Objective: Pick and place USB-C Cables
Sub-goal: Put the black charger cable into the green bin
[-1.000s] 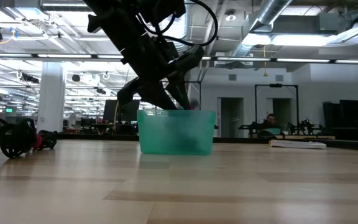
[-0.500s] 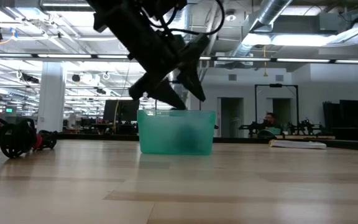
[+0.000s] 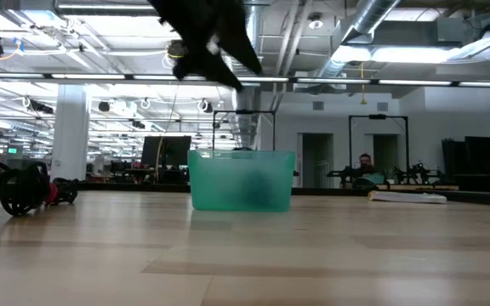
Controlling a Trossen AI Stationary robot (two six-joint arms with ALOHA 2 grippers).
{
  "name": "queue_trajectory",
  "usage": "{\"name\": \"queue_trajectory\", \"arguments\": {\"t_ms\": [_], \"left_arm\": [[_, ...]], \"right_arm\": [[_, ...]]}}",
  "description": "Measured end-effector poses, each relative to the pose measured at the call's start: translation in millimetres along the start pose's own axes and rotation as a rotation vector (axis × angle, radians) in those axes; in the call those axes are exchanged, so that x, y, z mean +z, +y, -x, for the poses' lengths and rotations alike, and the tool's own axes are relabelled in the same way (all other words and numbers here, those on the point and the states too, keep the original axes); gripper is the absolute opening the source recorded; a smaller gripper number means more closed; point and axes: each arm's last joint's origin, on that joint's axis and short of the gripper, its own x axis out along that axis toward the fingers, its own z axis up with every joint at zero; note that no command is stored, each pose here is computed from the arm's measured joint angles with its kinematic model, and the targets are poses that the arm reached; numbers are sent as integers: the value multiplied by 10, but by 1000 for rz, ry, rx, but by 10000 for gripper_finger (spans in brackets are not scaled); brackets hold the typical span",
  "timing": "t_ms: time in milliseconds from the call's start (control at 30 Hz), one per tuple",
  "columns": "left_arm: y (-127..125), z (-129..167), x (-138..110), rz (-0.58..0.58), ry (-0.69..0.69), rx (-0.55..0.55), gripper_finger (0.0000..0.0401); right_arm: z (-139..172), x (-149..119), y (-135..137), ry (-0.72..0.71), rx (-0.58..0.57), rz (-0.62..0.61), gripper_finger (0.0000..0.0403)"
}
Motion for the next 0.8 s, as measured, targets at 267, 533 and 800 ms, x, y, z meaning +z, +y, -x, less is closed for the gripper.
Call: {"name": "queue_trajectory", "arguments": {"t_ms": [267, 533, 800], "left_arm": [[230, 901, 1, -118, 73, 37, 232], [415, 1350, -538, -104, 163, 10, 232], [470, 1280, -1252, -98, 284, -93, 232]], "right_arm": [[80, 38, -28, -19, 20, 21, 127], [47, 35, -36, -41, -34, 77, 127], [47, 46, -35, -49, -31, 68, 127]]}}
